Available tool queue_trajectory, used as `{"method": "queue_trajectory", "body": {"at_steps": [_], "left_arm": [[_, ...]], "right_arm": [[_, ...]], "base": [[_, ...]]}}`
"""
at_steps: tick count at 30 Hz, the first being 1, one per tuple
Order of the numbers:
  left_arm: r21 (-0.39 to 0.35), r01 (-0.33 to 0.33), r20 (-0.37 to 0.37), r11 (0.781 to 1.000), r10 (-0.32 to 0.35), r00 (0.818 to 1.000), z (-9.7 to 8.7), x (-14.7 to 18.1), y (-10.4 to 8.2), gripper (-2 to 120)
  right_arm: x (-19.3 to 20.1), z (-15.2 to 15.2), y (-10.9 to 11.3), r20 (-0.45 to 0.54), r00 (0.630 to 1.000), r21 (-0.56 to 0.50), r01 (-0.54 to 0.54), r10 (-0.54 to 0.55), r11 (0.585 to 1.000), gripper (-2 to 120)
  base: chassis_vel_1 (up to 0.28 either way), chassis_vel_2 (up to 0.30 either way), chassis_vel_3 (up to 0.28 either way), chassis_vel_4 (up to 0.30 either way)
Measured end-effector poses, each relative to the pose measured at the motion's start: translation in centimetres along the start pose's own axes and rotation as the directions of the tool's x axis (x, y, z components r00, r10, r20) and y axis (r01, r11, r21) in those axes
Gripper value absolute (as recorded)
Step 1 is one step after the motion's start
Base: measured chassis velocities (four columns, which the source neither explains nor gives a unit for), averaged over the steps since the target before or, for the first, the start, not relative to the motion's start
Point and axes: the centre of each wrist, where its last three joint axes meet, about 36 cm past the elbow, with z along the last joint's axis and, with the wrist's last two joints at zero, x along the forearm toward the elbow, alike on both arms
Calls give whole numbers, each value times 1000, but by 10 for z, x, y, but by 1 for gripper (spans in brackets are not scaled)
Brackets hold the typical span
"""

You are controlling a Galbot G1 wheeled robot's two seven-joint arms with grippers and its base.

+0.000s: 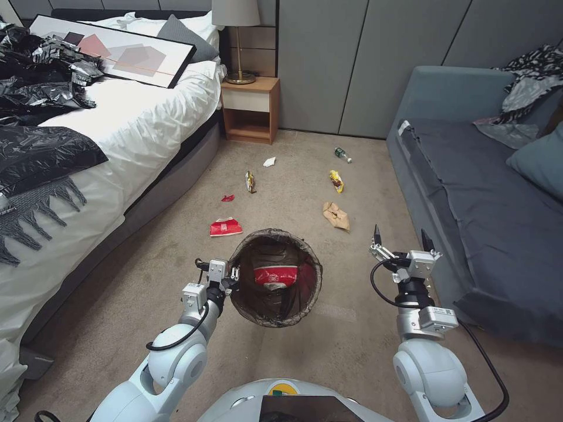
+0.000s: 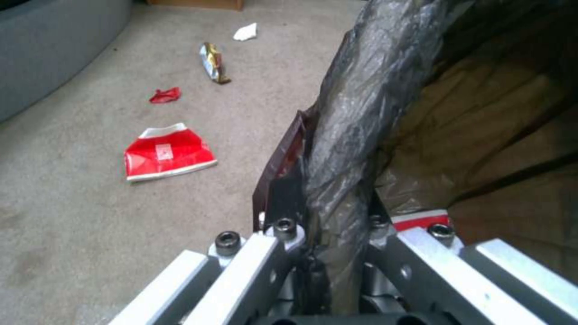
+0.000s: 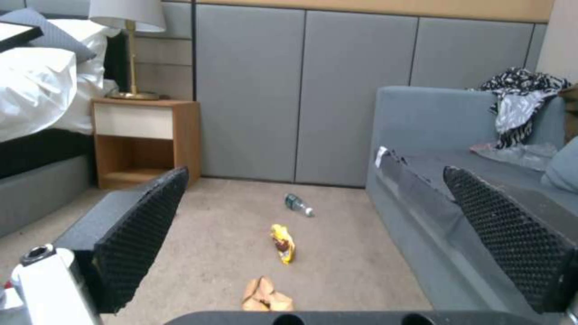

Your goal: Pick up the trash bin, then pick up the garbage from the floor and place it into the trash bin.

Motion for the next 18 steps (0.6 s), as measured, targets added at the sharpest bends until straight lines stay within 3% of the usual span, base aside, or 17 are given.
{"method": "queue_trajectory", "body": {"at_steps": [6,18], "left_arm": [[0,-2,2,1000,2,1000,0,0,0,3],[2,-2,2,1000,2,1000,1,-2,-1,3]], "right_arm": [[0,0,1,0,1000,-2,-2,2,1000,100],[-1,-1,1,2,1000,-2,-2,2,1000,100]], "base": [[-92,81,99,-68],[-168,170,166,-173]]}}
